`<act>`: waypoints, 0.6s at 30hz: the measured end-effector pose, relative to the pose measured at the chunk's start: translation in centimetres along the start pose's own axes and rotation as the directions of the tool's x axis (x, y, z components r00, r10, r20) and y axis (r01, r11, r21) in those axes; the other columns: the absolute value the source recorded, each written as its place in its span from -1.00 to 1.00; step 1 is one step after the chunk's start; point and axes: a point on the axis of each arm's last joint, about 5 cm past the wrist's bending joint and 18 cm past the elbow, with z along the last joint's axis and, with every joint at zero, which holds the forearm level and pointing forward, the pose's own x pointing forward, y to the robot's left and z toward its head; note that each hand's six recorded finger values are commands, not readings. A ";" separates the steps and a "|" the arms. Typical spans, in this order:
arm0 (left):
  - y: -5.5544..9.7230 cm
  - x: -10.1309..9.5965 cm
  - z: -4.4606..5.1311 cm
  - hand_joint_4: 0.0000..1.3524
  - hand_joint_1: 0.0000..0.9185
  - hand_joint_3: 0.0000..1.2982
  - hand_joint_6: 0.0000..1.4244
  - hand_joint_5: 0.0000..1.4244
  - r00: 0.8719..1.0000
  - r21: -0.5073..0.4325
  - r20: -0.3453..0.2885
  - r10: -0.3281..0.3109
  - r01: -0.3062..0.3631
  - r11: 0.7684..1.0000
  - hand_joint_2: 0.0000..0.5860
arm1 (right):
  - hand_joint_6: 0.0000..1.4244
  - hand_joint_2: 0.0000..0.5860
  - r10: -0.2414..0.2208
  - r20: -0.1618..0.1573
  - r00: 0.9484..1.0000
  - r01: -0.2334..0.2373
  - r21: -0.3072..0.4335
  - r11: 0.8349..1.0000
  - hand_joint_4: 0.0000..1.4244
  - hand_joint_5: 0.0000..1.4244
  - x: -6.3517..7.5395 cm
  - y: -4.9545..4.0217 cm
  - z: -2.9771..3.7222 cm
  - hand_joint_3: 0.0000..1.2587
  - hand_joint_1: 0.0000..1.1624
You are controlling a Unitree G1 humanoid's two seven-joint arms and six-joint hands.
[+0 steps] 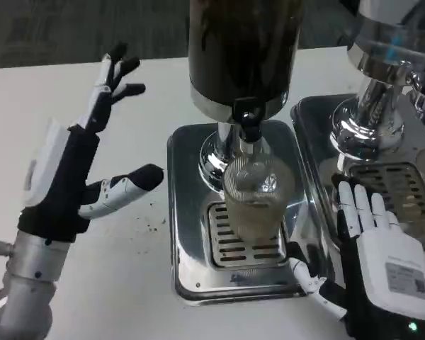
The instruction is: Grasp the cup under the faucet to collect the drink, then remove the cup.
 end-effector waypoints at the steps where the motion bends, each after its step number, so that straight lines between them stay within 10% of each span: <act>1: 0.3 0.1 0.23 -1.00 -1.00 -1.00 -0.84 -0.83 1.000 -0.010 0.023 0.007 -0.007 1.000 -0.95 | -0.89 0.12 0.001 0.004 1.000 -0.001 0.000 1.000 -1.00 -1.00 0.1 0.01 -0.05 -0.98 -0.46; 9: 1.3 1.4 1.35 -1.00 -1.00 -1.00 -0.98 -0.99 0.993 -0.111 0.118 -0.012 0.025 0.993 -1.00 | -0.87 0.11 0.006 0.003 1.000 -0.006 0.005 1.000 -1.00 -1.00 0.2 0.00 -0.24 -0.96 -0.46; 18: 1.0 2.9 2.54 -1.00 -1.00 -1.00 -0.95 -0.93 0.957 -0.196 0.224 -0.182 0.228 0.954 -1.00 | -0.87 0.13 0.004 0.001 1.000 -0.004 0.012 1.000 -1.00 -1.00 0.1 0.07 -0.12 -0.95 -0.45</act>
